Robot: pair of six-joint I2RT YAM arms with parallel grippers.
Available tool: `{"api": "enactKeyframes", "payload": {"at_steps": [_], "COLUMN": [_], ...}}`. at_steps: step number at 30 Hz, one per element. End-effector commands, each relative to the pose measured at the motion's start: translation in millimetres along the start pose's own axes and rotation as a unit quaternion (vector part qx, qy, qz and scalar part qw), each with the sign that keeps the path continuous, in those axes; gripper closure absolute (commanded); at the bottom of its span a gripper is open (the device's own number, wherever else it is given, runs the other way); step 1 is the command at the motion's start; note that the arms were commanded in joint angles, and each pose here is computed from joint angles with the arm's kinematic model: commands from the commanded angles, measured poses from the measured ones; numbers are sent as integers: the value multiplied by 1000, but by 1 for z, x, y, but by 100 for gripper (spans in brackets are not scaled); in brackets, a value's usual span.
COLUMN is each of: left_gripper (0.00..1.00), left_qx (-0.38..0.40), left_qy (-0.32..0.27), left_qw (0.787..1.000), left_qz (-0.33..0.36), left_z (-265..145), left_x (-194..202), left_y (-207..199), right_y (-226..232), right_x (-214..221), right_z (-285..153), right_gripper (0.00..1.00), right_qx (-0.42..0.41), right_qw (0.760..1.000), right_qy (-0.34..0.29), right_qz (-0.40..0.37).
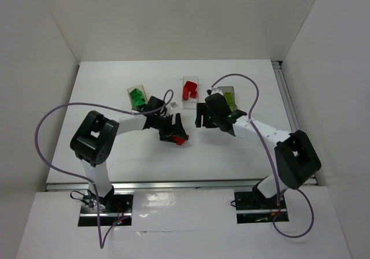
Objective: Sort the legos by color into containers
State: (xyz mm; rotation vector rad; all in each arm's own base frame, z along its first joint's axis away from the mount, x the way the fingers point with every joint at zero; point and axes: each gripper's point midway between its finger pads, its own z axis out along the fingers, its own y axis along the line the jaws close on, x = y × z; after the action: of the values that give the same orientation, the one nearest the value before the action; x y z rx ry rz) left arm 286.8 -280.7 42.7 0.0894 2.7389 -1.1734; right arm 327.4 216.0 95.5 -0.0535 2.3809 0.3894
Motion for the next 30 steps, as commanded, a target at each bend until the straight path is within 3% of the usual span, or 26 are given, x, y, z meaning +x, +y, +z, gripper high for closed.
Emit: {"api": "enactKeyframes", "payload": {"at_steps": [1, 4, 8, 12, 16, 18, 21, 25, 28, 30], "left_gripper": [21, 29, 51, 80, 95, 100, 100, 100, 100, 100], "left_qx": [-27, -27, -24, -22, -9, 5, 34, 147, 231, 247], "left_qy": [-19, -19, -20, -23, -24, -26, -28, -53, -47, -48], "left_qw": [999, 999, 1000, 999, 1000, 1000, 999, 985, 969, 964], "left_qz": [-5, -5, 1, 4, 9, 17, 26, 71, 81, 90], "left_z": [1, 4, 5, 3, -1, -7, -18, -50, -69, -74], "left_x": [-7, -7, -8, -13, -17, -18, -22, -31, -31, -32], "left_y": [8, 10, 4, 0, -11, -21, -42, -83, -93, -94], "right_y": [4, 2, 0, 3, 12, 19, 25, 41, 56, 48], "right_x": [-3, 1, 3, 19, 27, 33, 19, -18, -29, -33], "right_z": [-8, -11, -21, -26, -34, -38, -47, -65, -83, -85], "right_gripper": [26, 26, 26, 24, 24, 23, 23, 23, 22, 21], "right_qx": [-6, -4, -5, -29, -63, -82, -115, -181, -269, -279], "right_qw": [1000, 1000, 1000, 999, 997, 996, 993, 983, 962, 958], "right_qy": [-9, -5, -7, 20, 36, 45, 29, -18, -29, -35], "right_qz": [4, 9, 14, 12, -4, -12, 6, 34, 49, 63]}}
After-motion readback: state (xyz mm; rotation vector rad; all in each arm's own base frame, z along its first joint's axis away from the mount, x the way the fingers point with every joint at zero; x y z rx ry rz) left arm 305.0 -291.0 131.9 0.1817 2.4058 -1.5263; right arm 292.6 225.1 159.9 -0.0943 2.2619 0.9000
